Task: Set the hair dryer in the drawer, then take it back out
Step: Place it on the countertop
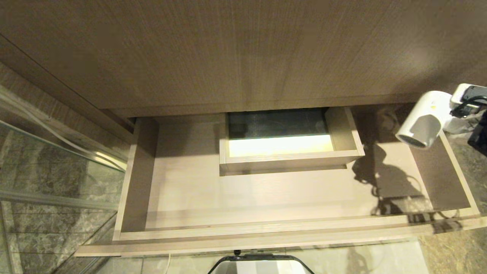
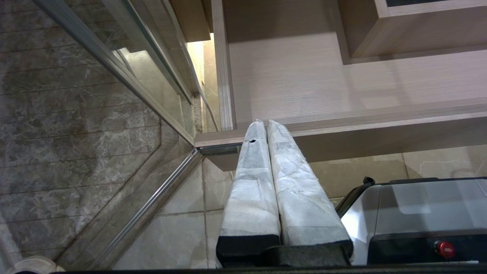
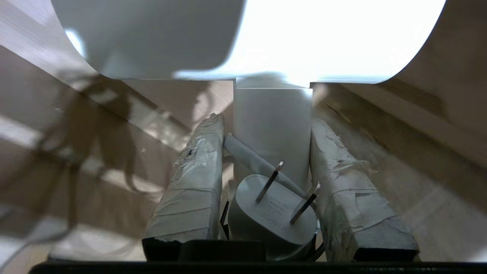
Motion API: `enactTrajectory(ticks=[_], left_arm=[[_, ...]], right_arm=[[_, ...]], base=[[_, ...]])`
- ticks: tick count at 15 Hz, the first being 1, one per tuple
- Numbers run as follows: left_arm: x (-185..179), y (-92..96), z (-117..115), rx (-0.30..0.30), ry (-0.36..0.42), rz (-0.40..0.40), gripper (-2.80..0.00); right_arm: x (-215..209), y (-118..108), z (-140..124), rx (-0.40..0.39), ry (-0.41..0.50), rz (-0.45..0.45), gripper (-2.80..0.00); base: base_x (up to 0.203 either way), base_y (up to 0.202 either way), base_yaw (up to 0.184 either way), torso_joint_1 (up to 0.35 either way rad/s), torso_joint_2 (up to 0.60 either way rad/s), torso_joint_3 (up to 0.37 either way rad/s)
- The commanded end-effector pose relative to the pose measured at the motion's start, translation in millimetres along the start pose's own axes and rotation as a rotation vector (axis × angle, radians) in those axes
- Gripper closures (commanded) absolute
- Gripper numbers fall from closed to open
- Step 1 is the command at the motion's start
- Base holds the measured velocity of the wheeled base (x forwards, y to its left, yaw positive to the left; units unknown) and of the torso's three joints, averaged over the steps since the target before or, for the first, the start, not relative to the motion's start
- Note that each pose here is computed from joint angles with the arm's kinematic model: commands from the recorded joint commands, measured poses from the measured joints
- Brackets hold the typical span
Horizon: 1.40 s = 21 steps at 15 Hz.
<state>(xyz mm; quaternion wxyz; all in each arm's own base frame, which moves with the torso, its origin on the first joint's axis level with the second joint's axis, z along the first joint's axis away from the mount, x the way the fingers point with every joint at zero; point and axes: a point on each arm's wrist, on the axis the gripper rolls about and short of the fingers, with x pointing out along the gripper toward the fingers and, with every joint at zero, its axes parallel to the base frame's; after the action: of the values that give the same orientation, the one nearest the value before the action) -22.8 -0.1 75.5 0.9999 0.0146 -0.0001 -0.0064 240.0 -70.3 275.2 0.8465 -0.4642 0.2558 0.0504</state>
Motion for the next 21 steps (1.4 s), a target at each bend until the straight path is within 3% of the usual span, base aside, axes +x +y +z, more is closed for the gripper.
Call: enactTrajectory(ticks=[1, 5, 12, 17, 21], left_arm=[[0, 0.0, 0, 0.0, 0.001, 0.0, 0.0], [0, -0.1, 0, 0.0, 0.002, 0.001, 0.0], [0, 0.0, 0, 0.0, 0.0, 0.0, 0.0], [0, 0.0, 0, 0.0, 0.001, 0.0, 0.0], [0, 0.0, 0, 0.0, 0.002, 0.001, 0.0]], right_arm=[[-65, 10, 2, 0.019, -0.06, -0.121, 0.0], [-125, 31, -2, 0.121, -0.127, -0.227, 0.0], [-214, 96, -23, 0.341, -0.303, -0.397, 0.0], [-228, 103, -24, 0.342, -0.349, -0.451, 0.0], [-231, 100, -22, 0.37, -0.385, -0.496, 0.0]], base=[[0.0, 0.0, 0.0, 0.0, 0.0, 0.0], [0.0, 0.0, 0.0, 0.0, 0.0, 0.0], [0.0, 0.0, 0.0, 0.123, -0.21, -0.077], [0.0, 0.0, 0.0, 0.135, -0.48, -0.21], [0.0, 0.0, 0.0, 0.424, -0.49, -0.231]])
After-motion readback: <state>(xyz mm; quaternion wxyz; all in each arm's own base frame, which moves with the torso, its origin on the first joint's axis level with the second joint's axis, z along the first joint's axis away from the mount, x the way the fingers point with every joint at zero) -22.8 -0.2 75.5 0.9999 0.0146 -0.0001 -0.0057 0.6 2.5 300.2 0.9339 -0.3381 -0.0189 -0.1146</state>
